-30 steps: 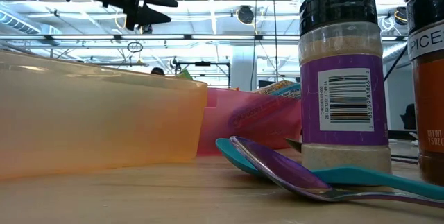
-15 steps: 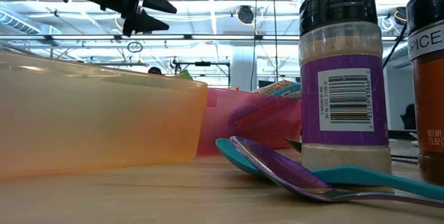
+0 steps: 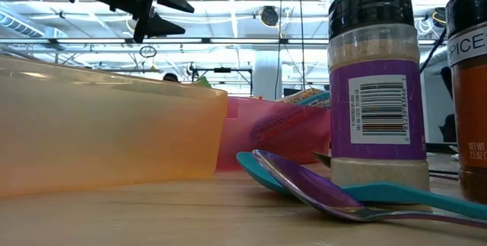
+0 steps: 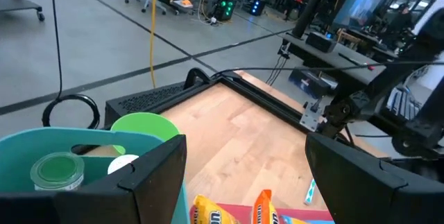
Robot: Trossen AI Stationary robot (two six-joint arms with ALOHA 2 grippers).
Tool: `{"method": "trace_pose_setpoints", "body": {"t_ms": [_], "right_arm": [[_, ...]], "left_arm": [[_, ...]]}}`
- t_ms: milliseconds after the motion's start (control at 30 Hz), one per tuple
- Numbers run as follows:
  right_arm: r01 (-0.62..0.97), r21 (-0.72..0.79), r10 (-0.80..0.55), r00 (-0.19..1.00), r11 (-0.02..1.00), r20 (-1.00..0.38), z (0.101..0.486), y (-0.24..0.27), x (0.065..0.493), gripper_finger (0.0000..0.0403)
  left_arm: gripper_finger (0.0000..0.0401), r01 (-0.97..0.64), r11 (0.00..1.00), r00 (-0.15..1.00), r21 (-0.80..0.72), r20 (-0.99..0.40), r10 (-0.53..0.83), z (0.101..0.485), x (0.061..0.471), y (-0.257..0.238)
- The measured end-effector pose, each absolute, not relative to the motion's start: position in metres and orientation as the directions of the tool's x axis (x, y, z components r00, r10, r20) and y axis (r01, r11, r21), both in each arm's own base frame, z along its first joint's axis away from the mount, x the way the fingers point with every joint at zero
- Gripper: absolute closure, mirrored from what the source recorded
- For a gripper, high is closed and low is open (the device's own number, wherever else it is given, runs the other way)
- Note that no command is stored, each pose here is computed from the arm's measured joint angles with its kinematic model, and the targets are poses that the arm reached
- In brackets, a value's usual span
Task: Pick & Place Food Item
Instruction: Put the black orange seasoning bottle into the green bin
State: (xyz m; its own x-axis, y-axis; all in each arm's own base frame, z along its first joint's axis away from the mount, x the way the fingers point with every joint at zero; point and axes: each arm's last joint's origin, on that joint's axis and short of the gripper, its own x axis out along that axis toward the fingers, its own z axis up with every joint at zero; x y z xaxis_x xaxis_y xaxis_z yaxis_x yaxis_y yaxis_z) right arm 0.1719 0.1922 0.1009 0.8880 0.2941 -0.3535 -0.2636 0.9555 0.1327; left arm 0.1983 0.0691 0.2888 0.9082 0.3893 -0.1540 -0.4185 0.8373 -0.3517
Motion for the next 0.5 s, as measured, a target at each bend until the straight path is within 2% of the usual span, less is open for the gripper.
{"method": "trace_pose_setpoints", "body": {"t_ms": [333, 500], "right_arm": [[-0.451, 0.161, 0.475, 0.780, 0.878, -0.407, 0.082, 0.208, 0.206, 0.0114], [-0.431, 0.157, 0.455, 0.789, 0.889, -0.412, 0.083, 0.205, 0.211, 0.0123]], "left_arm": [[0.0105, -0.417, 0.837, 0.909, -0.355, -0.154, 0.388, 0.289, 0.198, 0.069], [0.0105, -0.417, 0.836, 0.909, -0.356, -0.154, 0.387, 0.289, 0.198, 0.069]]}}
